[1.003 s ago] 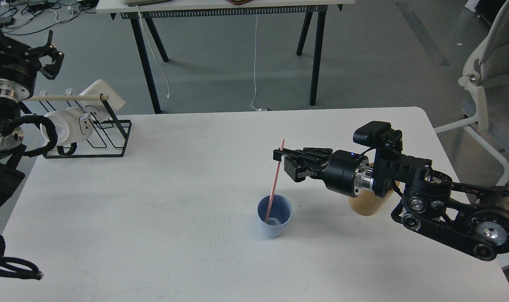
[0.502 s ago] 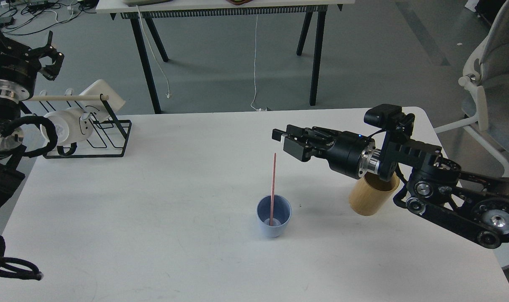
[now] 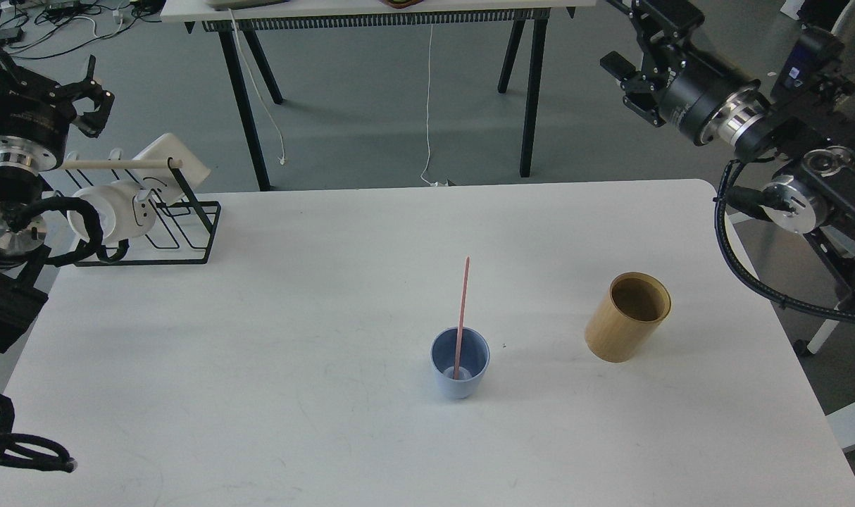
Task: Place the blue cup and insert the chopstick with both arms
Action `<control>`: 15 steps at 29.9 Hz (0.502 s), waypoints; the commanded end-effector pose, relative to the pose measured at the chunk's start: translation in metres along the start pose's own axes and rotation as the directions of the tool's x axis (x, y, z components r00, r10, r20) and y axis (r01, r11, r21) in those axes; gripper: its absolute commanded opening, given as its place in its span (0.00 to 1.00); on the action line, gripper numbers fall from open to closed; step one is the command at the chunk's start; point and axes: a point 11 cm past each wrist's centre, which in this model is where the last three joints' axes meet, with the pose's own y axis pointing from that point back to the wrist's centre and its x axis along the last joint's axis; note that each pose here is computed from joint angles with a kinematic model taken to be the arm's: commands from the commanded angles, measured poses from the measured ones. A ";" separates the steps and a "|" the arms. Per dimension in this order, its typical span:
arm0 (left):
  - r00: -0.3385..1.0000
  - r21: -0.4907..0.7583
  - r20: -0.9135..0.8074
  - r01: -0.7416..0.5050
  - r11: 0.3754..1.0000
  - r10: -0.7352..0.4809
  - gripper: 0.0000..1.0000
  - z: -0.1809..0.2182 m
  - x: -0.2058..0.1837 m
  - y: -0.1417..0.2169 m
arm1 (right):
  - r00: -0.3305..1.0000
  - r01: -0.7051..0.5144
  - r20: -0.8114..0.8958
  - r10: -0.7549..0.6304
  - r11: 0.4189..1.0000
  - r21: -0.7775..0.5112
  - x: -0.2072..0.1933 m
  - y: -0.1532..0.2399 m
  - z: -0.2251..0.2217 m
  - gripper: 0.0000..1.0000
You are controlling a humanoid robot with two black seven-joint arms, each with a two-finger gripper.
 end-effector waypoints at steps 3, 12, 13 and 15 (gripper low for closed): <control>1.000 0.008 -0.014 0.012 1.000 -0.012 1.00 -0.007 -0.007 -0.003 | 0.938 -0.135 0.326 0.120 0.990 0.026 0.040 0.000 0.020 1.00; 0.999 0.039 -0.042 0.032 0.999 -0.031 1.00 -0.023 -0.019 -0.007 | 0.710 -0.245 0.691 0.139 0.968 0.056 0.047 -0.021 0.058 1.00; 0.998 0.048 -0.043 0.036 0.998 -0.034 1.00 -0.025 -0.021 -0.008 | 0.685 -0.241 0.718 0.123 0.968 0.064 0.043 -0.024 0.059 1.00; 0.997 0.062 -0.058 0.054 0.997 -0.051 1.00 -0.029 -0.031 -0.013 | 0.645 -0.231 0.758 0.095 0.970 0.076 0.036 -0.033 0.057 1.00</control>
